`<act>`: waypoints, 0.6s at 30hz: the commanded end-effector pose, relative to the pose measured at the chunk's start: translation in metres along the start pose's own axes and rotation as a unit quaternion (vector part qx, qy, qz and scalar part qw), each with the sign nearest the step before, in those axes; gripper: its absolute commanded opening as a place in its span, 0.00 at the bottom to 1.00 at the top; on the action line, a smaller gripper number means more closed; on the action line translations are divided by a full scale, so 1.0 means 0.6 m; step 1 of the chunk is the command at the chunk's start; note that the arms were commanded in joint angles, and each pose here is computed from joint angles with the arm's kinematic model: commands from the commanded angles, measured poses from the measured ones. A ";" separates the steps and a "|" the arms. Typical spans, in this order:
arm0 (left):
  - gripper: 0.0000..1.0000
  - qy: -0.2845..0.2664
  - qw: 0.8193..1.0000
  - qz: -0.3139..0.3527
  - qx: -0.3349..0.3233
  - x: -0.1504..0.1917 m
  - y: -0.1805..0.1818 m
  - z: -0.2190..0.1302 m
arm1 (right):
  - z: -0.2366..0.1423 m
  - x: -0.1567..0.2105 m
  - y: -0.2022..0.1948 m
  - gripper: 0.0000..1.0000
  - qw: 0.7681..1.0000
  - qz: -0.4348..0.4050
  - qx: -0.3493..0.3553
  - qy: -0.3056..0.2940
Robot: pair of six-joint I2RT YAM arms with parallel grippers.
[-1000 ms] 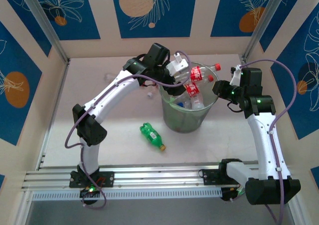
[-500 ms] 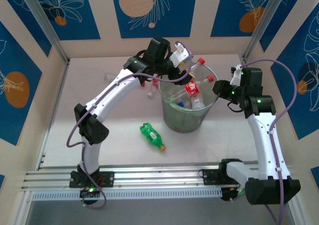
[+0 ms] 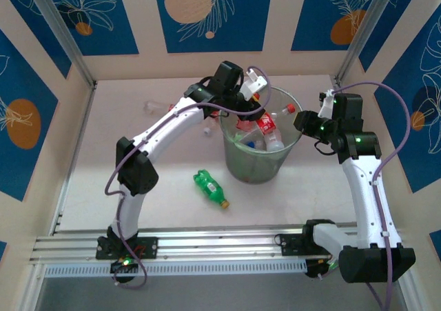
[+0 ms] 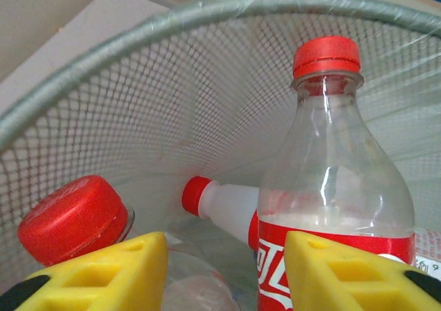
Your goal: Put the plastic bottles in the bin
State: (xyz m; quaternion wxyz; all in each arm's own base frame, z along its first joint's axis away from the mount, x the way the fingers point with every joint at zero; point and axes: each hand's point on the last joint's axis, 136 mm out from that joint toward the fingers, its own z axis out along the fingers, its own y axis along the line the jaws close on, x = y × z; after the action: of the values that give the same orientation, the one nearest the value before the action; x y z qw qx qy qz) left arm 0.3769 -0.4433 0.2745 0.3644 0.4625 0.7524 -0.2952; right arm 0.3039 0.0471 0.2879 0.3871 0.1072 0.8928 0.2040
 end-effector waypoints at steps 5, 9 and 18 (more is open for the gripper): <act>0.40 -0.031 0.999 -0.004 0.019 -0.024 -0.021 -0.029 | 0.006 0.003 0.006 0.35 1.000 -0.002 -0.014 0.008; 0.55 -0.064 0.998 -0.001 0.017 -0.060 -0.031 -0.066 | 0.005 0.001 0.007 0.35 1.000 -0.002 -0.015 0.006; 0.73 -0.137 0.991 0.001 -0.010 -0.125 -0.038 -0.174 | 0.005 0.002 0.006 0.35 1.000 -0.003 -0.014 0.006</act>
State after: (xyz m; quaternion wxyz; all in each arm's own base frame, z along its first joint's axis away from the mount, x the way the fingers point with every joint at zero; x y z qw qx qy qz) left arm 0.3561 -0.4214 0.3582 0.4329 0.4300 0.7174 -0.3362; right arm 0.3056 0.0477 0.2864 0.3848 0.1068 0.8935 0.2055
